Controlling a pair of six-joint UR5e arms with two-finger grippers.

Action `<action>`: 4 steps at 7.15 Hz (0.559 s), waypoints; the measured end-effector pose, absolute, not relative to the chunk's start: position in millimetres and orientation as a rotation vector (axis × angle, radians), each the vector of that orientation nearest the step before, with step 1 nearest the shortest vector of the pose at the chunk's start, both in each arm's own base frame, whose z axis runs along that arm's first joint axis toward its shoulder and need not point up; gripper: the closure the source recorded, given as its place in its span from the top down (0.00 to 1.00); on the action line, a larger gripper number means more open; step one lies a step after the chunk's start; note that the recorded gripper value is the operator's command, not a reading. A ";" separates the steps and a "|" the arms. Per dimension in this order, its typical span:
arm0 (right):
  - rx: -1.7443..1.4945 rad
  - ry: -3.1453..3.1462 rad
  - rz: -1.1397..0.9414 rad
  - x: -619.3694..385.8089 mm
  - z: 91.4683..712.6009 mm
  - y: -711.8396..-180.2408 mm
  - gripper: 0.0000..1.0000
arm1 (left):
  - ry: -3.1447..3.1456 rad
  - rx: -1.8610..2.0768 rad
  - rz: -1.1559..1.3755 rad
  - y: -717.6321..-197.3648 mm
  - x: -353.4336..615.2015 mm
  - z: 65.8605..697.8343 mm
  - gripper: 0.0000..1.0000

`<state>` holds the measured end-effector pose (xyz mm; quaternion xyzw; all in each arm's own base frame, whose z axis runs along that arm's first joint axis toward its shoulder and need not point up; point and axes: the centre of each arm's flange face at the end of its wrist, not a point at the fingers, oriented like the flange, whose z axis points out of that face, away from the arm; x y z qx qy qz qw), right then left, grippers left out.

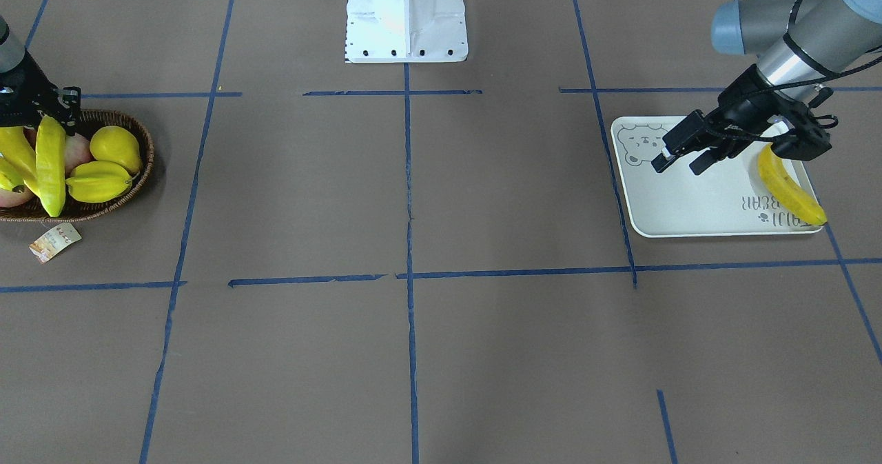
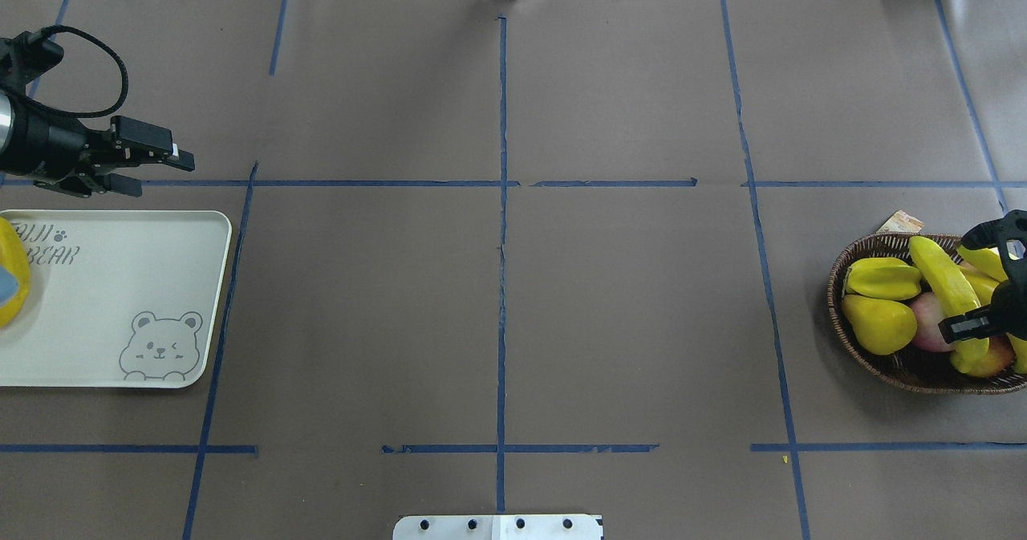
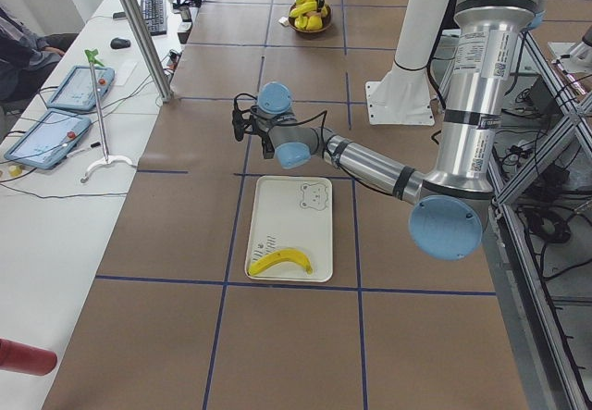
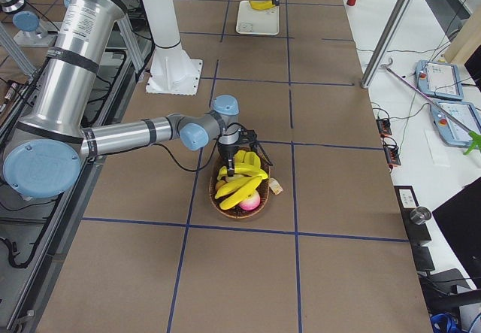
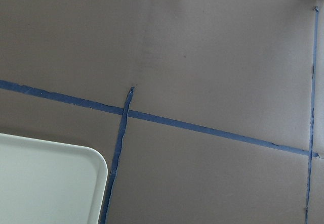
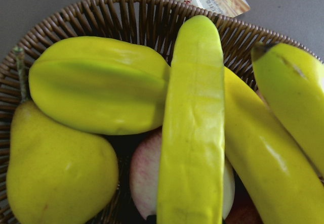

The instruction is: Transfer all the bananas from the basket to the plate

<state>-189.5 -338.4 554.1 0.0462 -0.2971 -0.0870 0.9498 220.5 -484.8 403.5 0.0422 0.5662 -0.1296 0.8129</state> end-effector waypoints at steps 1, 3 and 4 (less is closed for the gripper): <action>0.102 -0.612 -0.178 -189.0 548.7 -338.7 0.09 | 1.208 0.089 -0.278 -485.1 220.7 404.3 1.00; 0.135 -0.641 -0.176 -183.3 526.0 -339.3 0.07 | 1.207 0.088 -0.278 -485.5 221.0 404.7 1.00; 0.156 -0.657 -0.166 -177.2 513.1 -341.1 0.07 | 1.207 0.088 -0.278 -485.6 221.1 404.9 1.00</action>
